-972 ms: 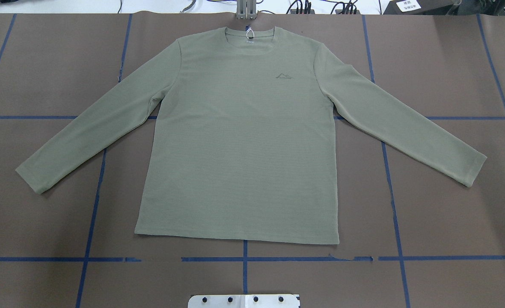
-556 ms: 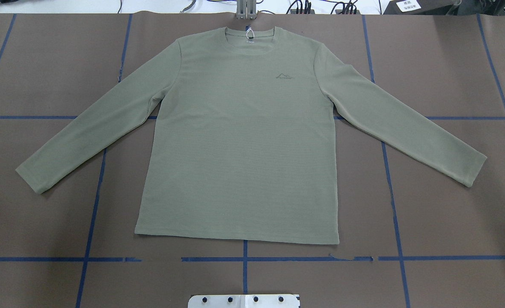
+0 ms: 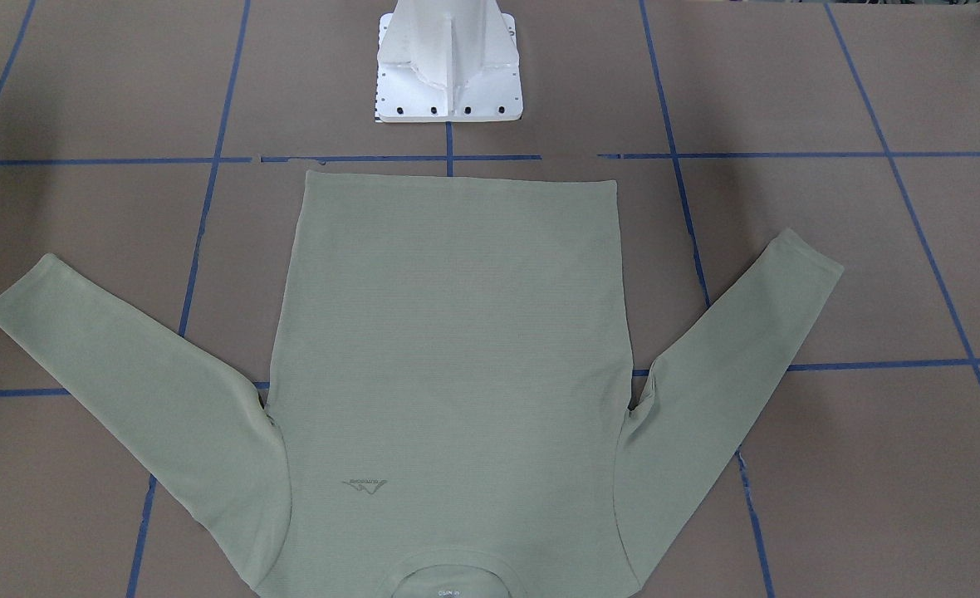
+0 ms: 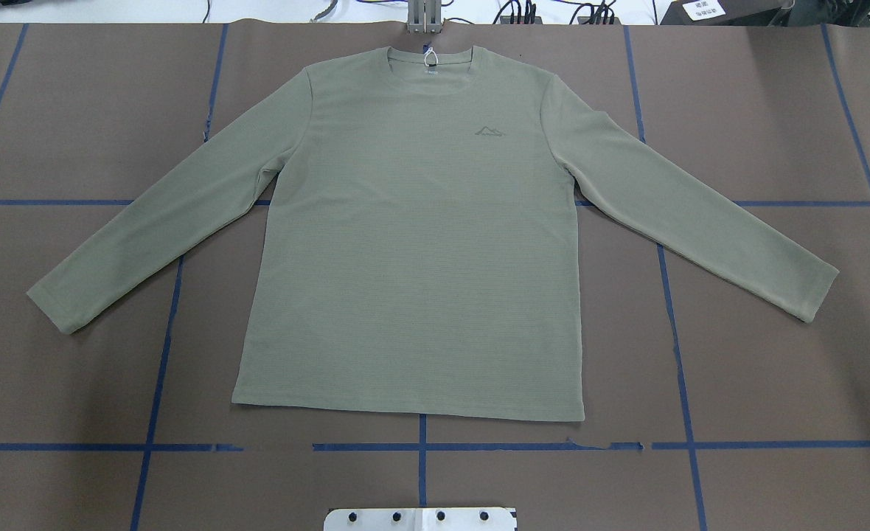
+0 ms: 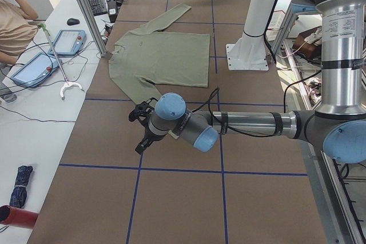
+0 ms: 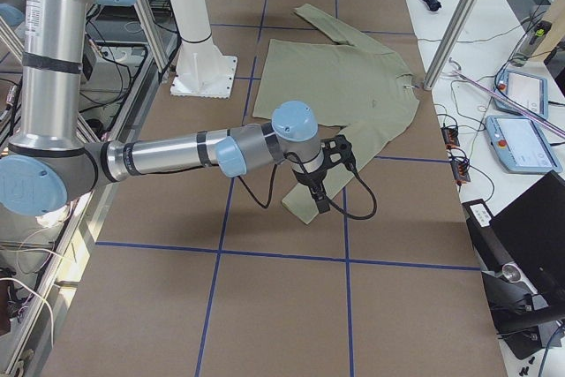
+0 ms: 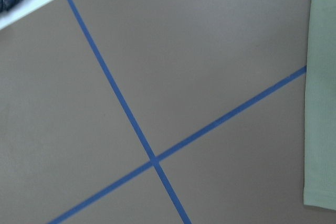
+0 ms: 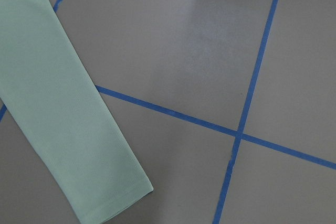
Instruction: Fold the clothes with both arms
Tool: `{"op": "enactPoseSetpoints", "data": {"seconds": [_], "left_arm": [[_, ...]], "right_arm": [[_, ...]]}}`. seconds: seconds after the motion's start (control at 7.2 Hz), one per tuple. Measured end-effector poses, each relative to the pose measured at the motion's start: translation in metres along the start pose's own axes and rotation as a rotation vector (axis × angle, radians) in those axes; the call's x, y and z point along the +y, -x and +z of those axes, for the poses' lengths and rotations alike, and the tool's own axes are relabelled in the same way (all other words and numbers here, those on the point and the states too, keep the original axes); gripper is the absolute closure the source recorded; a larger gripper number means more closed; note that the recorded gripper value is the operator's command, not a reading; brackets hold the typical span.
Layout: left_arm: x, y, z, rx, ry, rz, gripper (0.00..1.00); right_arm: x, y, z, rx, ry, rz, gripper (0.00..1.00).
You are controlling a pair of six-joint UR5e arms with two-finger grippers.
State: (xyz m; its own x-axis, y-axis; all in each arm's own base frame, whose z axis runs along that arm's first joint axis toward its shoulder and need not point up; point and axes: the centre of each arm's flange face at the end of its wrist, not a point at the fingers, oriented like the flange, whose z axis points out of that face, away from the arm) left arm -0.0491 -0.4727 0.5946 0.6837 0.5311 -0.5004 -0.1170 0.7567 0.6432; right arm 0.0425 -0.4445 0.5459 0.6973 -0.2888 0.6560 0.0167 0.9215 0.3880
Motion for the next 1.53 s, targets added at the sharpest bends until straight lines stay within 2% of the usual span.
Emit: {"op": "enactPoseSetpoints", "data": {"seconds": [0.14,0.28,0.42,0.69,0.97,1.11,1.53], "left_arm": [[0.002,0.001,0.001,0.0,-0.009,0.009,0.0],[0.004,0.001,0.001,0.001,-0.012,0.011,0.0],[0.005,0.001,0.001,0.002,-0.012,0.012,0.0],[0.006,0.001,0.002,0.003,-0.012,0.013,0.0],[0.006,0.0,0.001,0.003,-0.012,0.014,0.0],[0.006,0.0,0.001,0.003,-0.013,0.015,0.0],[0.006,0.0,0.001,0.003,-0.013,0.016,0.0]], "right_arm": [[0.0,0.001,0.01,-0.01,-0.017,0.057,0.02],[0.003,0.009,0.027,-0.026,-0.044,0.124,0.08],[0.011,0.016,0.049,-0.053,-0.086,0.189,0.23],[0.036,0.039,0.098,-0.124,-0.142,0.317,0.23],[0.053,0.057,0.142,-0.08,-0.151,0.334,0.27],[0.049,0.061,0.158,-0.067,-0.15,0.328,0.28],[0.045,0.063,0.192,-0.055,-0.117,0.314,0.29]]}}
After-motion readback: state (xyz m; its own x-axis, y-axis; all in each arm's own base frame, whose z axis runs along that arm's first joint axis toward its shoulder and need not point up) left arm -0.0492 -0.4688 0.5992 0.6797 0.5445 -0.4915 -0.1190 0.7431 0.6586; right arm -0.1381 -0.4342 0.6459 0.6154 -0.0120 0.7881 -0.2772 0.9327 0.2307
